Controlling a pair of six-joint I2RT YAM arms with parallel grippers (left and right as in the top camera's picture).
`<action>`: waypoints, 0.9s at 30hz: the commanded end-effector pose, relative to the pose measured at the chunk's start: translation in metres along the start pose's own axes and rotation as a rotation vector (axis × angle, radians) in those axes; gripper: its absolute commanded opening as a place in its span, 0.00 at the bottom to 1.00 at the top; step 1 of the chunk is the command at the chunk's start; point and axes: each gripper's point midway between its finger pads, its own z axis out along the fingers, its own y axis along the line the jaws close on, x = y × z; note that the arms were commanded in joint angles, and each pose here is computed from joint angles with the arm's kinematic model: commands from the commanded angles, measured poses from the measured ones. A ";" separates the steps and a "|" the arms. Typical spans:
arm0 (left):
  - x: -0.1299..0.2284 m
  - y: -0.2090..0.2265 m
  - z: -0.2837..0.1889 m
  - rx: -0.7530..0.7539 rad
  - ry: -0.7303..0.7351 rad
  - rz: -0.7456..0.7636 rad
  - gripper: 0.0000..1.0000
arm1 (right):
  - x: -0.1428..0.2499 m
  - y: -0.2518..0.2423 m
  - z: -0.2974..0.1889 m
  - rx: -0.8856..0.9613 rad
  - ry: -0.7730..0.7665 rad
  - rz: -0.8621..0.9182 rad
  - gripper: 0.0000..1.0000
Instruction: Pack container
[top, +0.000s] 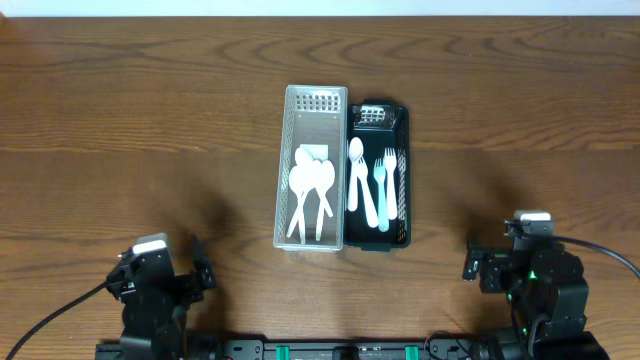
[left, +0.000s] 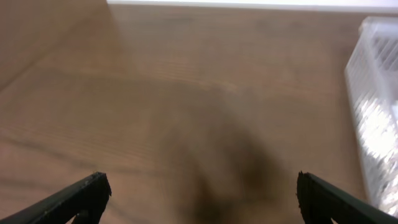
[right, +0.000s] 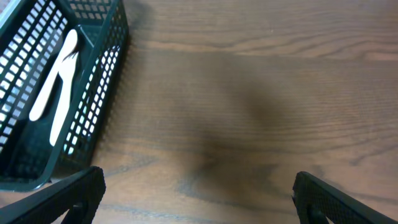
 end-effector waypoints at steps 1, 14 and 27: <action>0.011 0.005 -0.001 -0.025 0.040 0.032 0.98 | 0.004 0.004 -0.001 -0.023 0.006 0.004 0.99; 0.017 0.006 -0.001 -0.027 0.064 0.042 0.98 | 0.015 0.003 -0.002 -0.019 0.051 0.000 0.99; 0.017 0.006 -0.001 -0.027 0.064 0.042 0.98 | 0.015 0.003 -0.002 -0.019 0.051 0.000 0.99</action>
